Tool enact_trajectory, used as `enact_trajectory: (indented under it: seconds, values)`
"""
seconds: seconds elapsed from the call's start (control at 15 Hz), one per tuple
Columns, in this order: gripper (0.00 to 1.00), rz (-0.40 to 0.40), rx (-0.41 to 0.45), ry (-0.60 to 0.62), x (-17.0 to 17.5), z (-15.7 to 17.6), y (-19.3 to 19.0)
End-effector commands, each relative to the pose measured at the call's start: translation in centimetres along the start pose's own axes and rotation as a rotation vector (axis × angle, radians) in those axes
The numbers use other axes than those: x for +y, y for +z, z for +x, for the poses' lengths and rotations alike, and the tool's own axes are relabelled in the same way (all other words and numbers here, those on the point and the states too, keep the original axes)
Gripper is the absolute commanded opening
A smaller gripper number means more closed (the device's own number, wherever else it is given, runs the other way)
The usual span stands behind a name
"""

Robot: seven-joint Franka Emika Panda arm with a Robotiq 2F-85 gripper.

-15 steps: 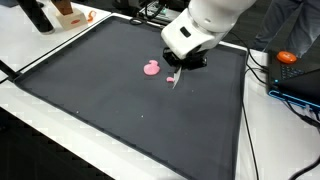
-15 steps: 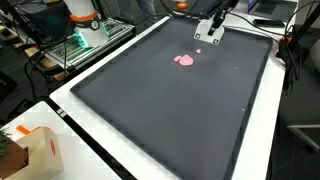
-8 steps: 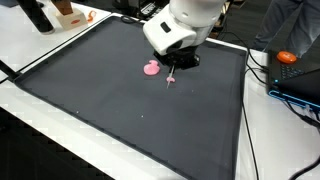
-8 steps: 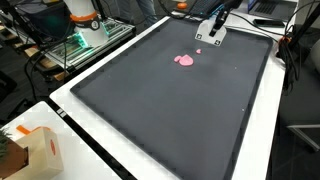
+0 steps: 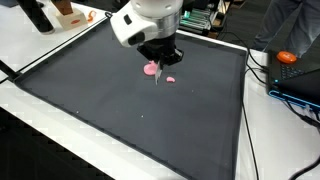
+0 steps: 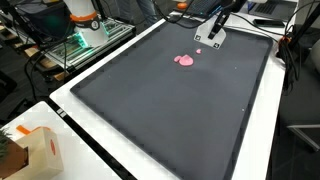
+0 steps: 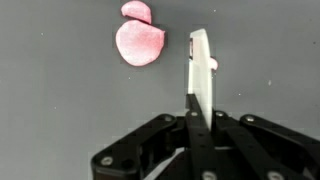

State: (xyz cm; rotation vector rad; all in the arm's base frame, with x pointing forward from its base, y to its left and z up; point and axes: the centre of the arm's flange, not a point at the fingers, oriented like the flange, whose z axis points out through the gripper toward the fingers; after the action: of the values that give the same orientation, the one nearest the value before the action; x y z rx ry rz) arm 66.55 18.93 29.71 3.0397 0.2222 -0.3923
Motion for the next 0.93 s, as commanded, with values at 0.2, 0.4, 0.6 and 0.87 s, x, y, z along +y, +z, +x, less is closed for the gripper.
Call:
enact_trajectory:
  seconds: [0.2,0.4,0.6,0.87]
  values:
    - [0.01,0.091,-0.115,0.057,4.6,-0.4,0.1]
    - [0.01,0.122,-0.156,0.087,6.3,-0.6,0.3]
    - [0.01,0.157,-0.180,0.120,8.3,-0.9,0.7]
    - [0.01,0.216,-0.183,0.159,11.3,-1.6,1.6]
